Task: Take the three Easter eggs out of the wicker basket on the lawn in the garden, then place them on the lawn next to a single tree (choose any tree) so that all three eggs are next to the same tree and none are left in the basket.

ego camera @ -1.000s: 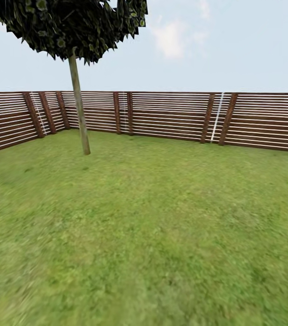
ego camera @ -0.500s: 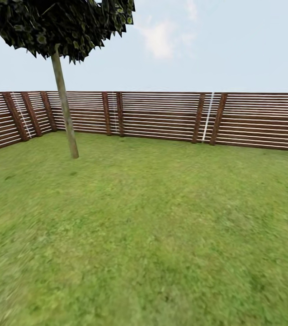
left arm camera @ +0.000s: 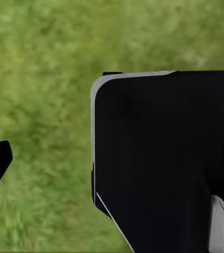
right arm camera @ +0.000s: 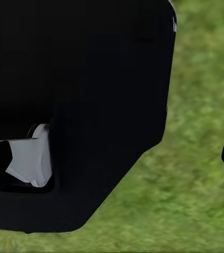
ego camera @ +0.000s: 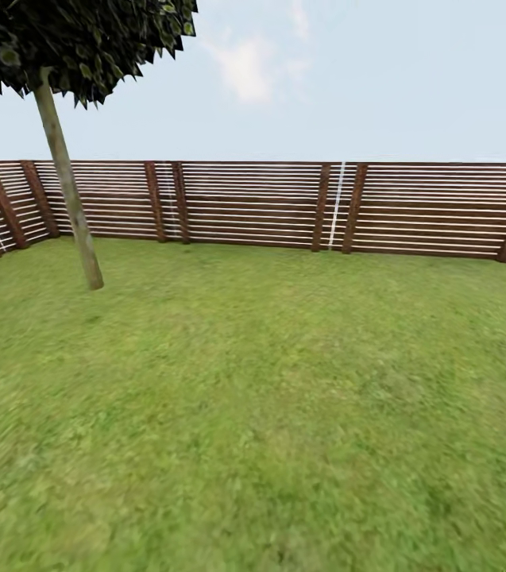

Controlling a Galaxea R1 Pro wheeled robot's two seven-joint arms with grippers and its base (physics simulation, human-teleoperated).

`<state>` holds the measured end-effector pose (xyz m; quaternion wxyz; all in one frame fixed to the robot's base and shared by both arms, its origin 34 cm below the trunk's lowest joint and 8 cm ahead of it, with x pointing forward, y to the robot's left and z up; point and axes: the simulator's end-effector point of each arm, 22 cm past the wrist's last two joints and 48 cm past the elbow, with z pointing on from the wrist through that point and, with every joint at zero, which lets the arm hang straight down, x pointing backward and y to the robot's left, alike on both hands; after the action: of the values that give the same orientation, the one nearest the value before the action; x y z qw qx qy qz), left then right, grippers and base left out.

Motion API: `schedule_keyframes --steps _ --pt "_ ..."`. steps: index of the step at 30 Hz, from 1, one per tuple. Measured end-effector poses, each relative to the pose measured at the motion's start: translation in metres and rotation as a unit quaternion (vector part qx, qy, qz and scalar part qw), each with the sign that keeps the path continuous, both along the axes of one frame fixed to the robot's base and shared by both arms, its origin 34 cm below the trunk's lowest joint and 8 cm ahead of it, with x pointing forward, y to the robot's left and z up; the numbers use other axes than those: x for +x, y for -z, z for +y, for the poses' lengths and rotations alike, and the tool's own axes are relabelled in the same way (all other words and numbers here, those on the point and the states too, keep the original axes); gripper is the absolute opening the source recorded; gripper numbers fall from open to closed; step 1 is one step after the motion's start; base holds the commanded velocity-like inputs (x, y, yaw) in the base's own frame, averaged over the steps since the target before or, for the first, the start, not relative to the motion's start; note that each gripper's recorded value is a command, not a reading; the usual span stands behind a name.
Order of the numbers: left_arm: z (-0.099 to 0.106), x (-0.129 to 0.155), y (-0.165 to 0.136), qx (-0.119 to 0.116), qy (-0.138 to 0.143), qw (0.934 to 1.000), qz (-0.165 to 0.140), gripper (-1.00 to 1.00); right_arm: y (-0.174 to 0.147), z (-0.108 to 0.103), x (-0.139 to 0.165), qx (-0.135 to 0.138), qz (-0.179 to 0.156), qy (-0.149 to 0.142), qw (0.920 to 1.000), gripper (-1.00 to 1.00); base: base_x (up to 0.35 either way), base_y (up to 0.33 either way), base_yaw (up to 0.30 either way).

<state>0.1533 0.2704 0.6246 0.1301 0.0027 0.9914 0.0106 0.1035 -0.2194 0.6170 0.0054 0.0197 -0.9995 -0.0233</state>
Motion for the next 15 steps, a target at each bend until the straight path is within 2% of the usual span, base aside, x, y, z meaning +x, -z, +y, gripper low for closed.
schedule_keyframes --steps 15 --pt "-0.0001 0.0 0.0 0.0 0.0 1.0 0.0 1.0 0.0 0.0005 -0.0003 0.0 0.001 0.0 1.0 1.0 0.338 0.0 -0.273"
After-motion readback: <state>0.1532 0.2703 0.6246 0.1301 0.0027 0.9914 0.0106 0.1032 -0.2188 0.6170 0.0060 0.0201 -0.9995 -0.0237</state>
